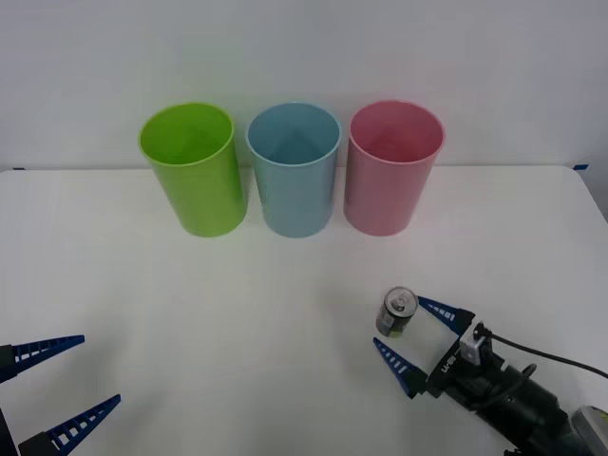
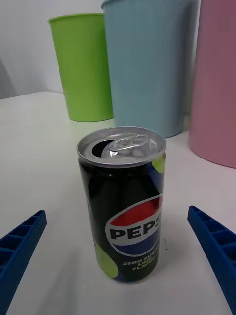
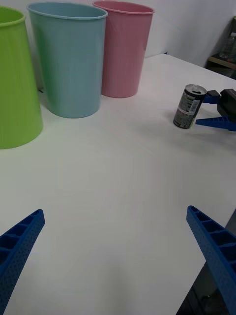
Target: Put cans in the blue bin and PET bottles in the pink bin and trash in the green bin.
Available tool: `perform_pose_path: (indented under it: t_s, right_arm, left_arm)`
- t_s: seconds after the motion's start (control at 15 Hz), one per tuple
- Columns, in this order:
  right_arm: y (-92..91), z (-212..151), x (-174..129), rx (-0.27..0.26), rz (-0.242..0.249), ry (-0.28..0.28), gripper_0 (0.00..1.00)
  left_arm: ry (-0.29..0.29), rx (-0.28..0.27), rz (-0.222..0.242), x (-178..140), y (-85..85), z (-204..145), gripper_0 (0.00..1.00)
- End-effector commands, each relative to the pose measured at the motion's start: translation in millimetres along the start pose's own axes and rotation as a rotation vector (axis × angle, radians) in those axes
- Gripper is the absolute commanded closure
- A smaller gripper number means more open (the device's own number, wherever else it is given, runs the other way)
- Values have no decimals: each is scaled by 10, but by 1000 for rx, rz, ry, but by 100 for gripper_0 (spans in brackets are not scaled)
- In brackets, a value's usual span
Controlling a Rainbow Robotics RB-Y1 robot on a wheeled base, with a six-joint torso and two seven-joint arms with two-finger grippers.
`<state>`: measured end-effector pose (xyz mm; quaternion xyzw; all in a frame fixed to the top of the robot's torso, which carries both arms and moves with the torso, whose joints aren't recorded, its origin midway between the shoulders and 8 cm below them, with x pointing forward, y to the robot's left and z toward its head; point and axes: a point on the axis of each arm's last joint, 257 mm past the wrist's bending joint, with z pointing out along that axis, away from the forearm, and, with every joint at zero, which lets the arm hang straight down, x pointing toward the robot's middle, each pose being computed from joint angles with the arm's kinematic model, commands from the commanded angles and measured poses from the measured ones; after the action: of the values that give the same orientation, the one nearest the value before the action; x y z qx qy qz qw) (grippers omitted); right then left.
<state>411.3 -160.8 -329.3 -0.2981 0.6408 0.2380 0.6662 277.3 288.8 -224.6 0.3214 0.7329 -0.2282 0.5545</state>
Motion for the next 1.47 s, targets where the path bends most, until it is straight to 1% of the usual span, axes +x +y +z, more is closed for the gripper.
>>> perform_pose_path:
  t_s: [0.07, 0.4, 0.47, 0.73, 0.87, 1.47]
  right_arm:
    - [8, 82, -19, 5, 3, -5, 0]
    - [6, 202, -36, 16, 6, -7, 0]
    - [15, 221, -45, 20, 12, -12, 0]
    - [2, 251, -78, 23, 12, -21, 0]
    - [-32, 253, -85, 30, 6, -21, 0]
    - [-56, 248, -81, 34, -14, -17, 0]
  left_arm:
    - [0, 0, 0, 0, 0, 0, 0]
    - [0, 0, 0, 0, 0, 0, 0]
    - [0, 0, 0, 0, 0, 0, 0]
    - [0, 0, 0, 0, 0, 0, 0]
    - [0, 0, 0, 0, 0, 0, 0]
    - [0, 0, 0, 0, 0, 0, 0]
